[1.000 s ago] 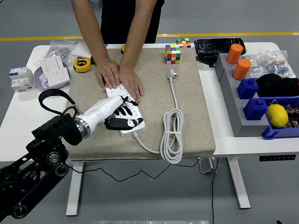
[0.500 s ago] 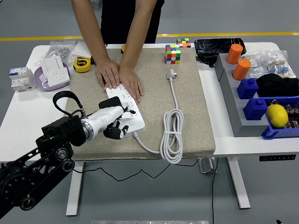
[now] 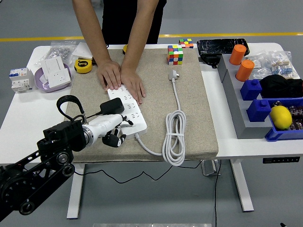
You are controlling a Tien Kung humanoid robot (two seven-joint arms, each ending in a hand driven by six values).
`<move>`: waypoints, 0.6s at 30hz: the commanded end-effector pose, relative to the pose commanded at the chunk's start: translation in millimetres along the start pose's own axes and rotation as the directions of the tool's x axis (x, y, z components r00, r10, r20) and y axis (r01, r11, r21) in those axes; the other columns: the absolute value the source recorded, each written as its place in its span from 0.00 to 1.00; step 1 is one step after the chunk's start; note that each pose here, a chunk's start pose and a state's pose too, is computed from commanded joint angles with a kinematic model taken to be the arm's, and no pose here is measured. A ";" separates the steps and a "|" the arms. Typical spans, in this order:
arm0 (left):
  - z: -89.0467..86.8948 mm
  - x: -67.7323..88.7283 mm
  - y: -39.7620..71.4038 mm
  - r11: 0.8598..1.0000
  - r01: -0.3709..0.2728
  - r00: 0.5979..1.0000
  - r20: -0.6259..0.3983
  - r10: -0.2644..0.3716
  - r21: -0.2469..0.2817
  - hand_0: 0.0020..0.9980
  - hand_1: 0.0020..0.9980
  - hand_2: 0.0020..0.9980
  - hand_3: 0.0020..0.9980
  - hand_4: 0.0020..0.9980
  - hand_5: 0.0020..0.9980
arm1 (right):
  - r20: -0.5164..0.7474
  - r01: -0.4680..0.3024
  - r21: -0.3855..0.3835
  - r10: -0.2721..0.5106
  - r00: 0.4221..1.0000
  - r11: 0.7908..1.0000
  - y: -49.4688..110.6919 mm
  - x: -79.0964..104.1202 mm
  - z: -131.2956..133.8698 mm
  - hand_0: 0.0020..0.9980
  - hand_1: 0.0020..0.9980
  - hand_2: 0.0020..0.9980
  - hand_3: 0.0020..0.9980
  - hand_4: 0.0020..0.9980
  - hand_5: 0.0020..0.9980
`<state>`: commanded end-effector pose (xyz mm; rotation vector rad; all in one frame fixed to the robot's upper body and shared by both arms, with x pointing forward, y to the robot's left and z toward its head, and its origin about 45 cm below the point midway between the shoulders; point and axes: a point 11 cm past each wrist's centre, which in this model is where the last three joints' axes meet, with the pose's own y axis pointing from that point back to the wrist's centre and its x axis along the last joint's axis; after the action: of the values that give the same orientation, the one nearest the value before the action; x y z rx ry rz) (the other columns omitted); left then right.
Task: Pick up the plug,place it near the board,insert it into the board,press the button
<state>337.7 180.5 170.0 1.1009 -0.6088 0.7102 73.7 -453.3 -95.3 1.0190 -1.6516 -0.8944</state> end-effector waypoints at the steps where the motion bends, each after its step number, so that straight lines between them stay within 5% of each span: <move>1: 0.2 -0.4 -0.3 1.000 0.002 1.000 0.000 -0.002 0.000 0.12 0.06 0.17 0.83 0.47 0.00 | 0.000 0.000 -0.001 0.000 1.000 1.000 0.0 0.2 0.2 0.84 0.76 0.75 0.77 1.00 0.82; 18: 2.0 -0.4 -5.3 1.000 -0.002 1.000 -0.003 0.003 0.001 0.12 0.06 0.17 0.86 0.48 0.00 | 0.001 -0.001 0.003 0.001 1.000 1.000 -0.1 0.4 -1.5 0.84 0.76 0.75 0.77 1.00 0.82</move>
<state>341.4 177.0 167.4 1.0995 -0.6073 0.7142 75.0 -453.8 -94.8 1.0198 -1.6546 -0.8925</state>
